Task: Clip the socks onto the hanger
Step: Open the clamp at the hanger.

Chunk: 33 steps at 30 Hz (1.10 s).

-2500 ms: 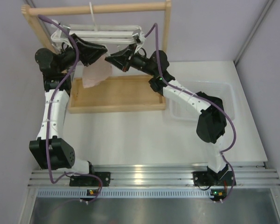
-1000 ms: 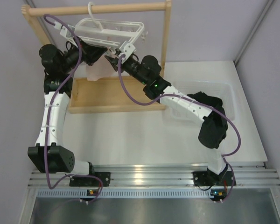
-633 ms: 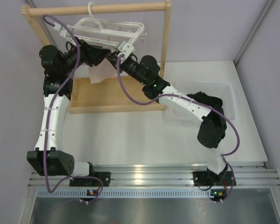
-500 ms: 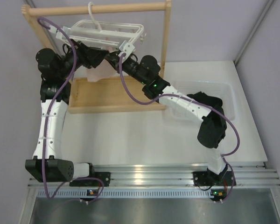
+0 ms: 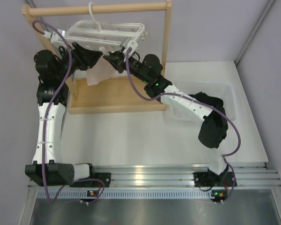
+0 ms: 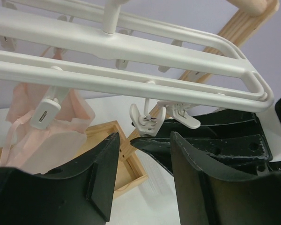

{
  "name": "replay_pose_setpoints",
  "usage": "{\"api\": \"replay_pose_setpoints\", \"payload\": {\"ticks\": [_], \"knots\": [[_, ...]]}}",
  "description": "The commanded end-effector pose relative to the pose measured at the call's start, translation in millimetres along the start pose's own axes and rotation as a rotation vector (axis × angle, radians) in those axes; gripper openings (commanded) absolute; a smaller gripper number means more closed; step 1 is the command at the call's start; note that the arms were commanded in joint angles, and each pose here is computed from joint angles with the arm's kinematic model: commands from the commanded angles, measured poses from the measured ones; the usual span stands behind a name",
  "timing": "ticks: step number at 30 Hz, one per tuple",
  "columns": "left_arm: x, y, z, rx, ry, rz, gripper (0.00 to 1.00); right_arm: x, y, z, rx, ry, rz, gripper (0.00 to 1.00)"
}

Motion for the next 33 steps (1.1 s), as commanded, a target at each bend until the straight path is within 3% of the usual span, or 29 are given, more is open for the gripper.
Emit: {"api": "replay_pose_setpoints", "payload": {"ticks": [1,24,33], "knots": [[-4.4,10.3,-0.8,-0.023,-0.004,-0.022,0.52,3.1,38.0,-0.9,-0.014,0.038,-0.088,0.0],[-18.8,15.8,-13.9,-0.011,-0.157,-0.048,0.52,0.5,25.6,4.1,-0.032,0.058,-0.073,0.0],[-11.9,11.1,-26.1,0.001,-0.22,-0.029,0.56,-0.2,25.7,4.0,-0.033,0.058,-0.076,0.0]]}}
Point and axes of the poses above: each gripper's point midway between its finger pads, its own x axis back along the fingers, its own z axis along the line the jaws close on, y = z × x, the point moved 2 cm from there along x, back along the fingers, and after that the axes turned 5 degrees about x, right-handed, at the moved point
